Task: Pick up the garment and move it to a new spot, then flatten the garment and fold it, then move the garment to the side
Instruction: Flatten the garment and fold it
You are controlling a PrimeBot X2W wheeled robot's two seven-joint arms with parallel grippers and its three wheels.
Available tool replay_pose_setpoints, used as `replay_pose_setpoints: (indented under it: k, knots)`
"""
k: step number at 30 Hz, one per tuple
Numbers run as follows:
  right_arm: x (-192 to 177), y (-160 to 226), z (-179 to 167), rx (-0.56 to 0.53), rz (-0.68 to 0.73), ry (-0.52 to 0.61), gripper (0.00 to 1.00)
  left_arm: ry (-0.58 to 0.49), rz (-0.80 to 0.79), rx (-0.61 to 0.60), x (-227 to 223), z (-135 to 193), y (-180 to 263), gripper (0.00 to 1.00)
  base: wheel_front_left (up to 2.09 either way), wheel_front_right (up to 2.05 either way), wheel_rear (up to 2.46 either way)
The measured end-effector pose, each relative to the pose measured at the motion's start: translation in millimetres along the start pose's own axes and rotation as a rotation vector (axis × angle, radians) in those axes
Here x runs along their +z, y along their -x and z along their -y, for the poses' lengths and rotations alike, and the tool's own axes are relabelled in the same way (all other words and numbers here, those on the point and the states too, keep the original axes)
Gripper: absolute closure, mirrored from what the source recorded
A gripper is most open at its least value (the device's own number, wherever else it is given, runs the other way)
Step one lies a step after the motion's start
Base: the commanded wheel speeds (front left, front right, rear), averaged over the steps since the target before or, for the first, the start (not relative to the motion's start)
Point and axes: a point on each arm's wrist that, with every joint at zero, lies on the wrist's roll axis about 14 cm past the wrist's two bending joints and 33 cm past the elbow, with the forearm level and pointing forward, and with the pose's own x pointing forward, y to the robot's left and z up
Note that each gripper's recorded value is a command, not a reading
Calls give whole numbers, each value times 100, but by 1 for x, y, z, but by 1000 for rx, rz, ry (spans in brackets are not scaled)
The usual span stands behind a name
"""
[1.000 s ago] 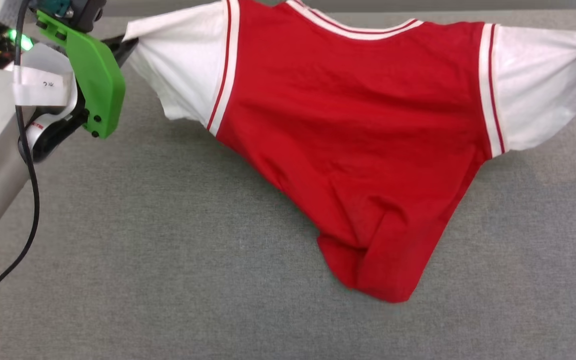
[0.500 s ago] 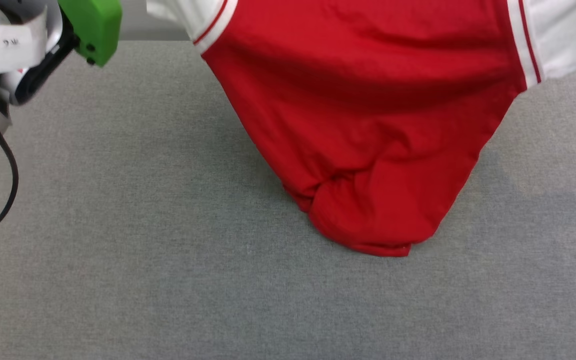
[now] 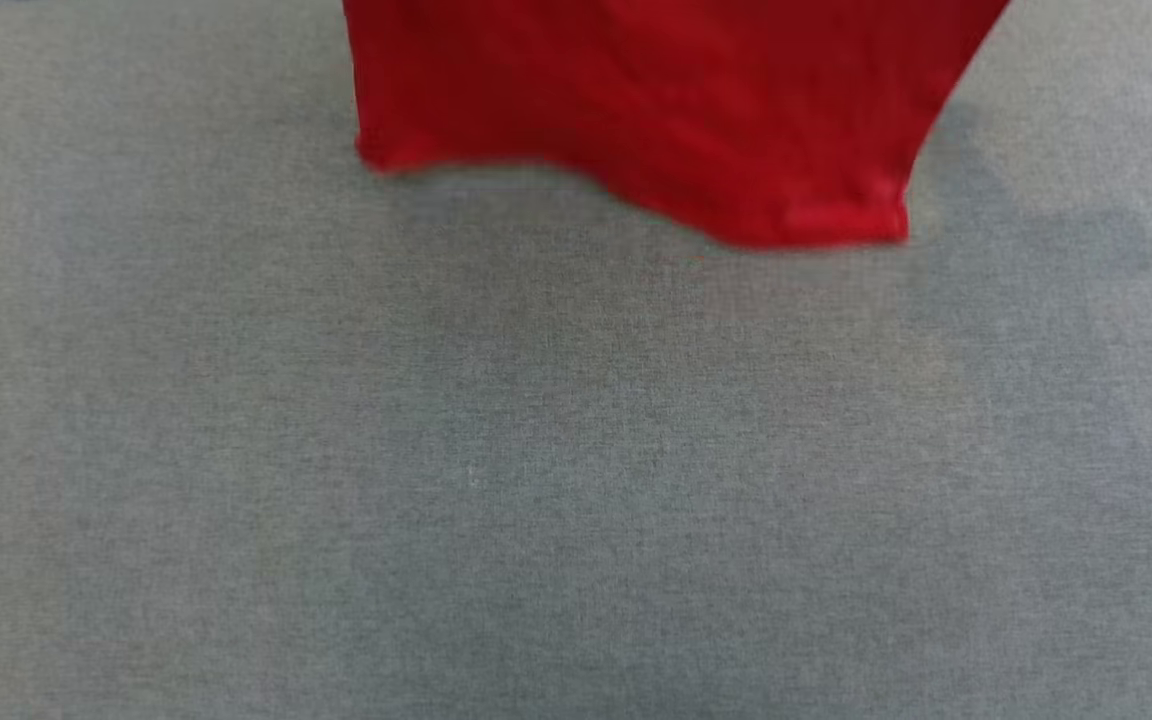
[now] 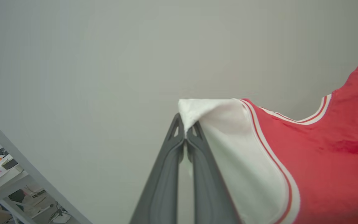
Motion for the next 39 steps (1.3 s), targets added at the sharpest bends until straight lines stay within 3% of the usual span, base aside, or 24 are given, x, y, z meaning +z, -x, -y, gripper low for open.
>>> replay_pose_setpoints:
  k: [8, 13, 25, 32, 39]
  knots:
    - [43, -37, 31, -105, 139, 75, 100, -15, 110, 83, 19, -35, -33, 100, 0, 0, 0]
    - [45, -57, 30, -116, 168, 85, 100, 11, 95, 105, -1, -42, -46, 100, 0, 0, 0]
    - [-66, -84, -16, -18, 10, 52, 100, 116, -61, 96, -124, -17, -47, 100, 0, 0, 0]
    - [-107, -60, -43, 44, -51, -9, 100, 184, -126, 55, -158, 10, -17, 100, 0, 0, 0]
    - [-140, -11, -73, 124, -127, -84, 100, 278, -178, 29, -172, 34, 34, 100, 0, 0, 0]
